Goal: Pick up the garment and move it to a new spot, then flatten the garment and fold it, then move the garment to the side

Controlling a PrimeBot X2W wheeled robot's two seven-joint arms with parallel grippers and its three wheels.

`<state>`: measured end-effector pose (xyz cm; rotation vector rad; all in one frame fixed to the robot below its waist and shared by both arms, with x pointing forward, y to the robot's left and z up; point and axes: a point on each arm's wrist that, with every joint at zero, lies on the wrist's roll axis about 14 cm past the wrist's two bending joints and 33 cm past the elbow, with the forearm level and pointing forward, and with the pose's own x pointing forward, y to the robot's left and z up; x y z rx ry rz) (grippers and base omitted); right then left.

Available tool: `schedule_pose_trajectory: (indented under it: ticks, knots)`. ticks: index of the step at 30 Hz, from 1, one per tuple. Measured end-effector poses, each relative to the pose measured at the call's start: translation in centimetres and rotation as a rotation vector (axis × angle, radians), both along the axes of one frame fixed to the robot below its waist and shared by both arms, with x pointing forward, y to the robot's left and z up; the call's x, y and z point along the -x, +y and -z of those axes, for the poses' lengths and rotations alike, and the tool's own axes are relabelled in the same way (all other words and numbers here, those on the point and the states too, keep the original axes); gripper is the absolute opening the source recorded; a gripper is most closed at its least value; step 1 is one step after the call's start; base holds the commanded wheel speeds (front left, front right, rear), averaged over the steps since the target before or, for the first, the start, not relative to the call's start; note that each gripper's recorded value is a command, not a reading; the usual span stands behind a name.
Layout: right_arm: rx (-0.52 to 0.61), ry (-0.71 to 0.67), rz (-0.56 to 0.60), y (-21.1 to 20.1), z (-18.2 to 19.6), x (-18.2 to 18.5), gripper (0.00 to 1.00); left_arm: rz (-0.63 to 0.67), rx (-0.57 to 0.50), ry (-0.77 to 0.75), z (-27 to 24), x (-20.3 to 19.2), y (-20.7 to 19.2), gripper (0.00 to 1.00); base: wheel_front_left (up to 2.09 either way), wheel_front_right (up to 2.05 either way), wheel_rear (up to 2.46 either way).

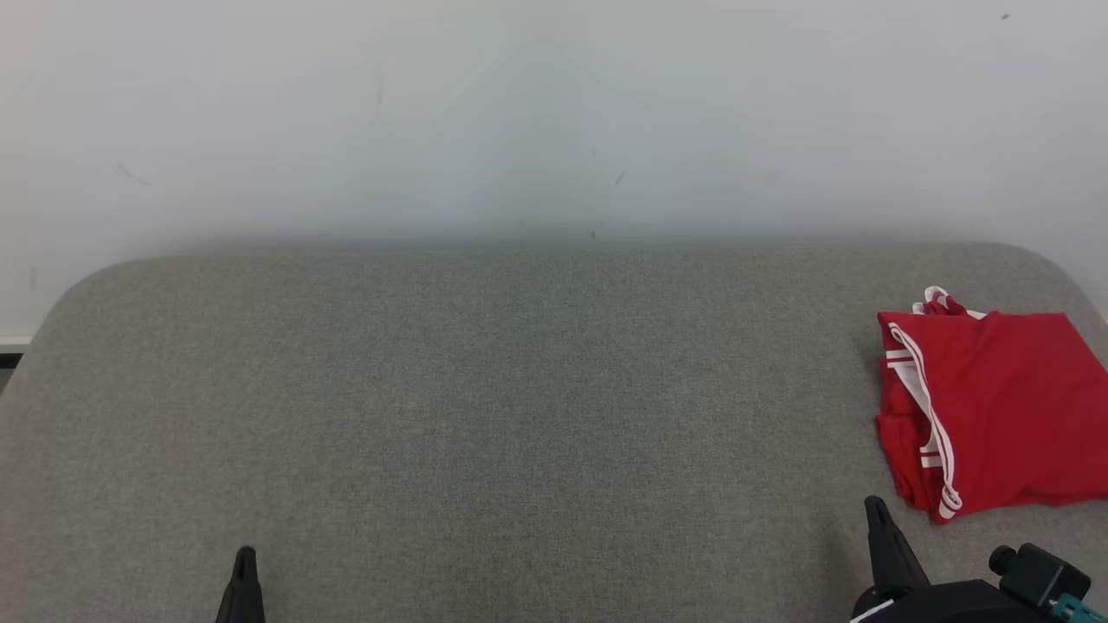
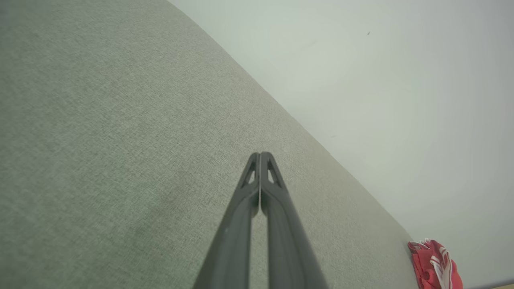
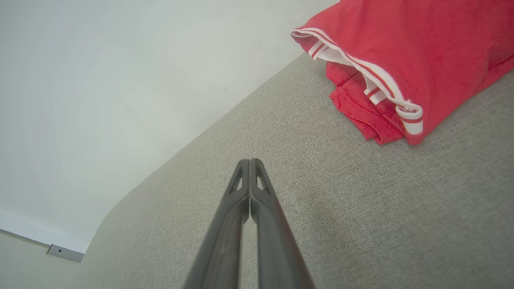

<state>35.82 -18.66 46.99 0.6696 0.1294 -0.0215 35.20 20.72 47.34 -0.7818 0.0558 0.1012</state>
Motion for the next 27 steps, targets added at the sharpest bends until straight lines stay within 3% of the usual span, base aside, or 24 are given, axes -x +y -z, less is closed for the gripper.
schedule_pose_trajectory:
  ticks: [27]
  knots:
    - [-0.326,-0.032,0.062,-1.0,-1.3,-1.3,0.0,0.001,0.287,-0.013,-0.8,-1.8,-0.4,0.0,0.0,0.0,0.0]
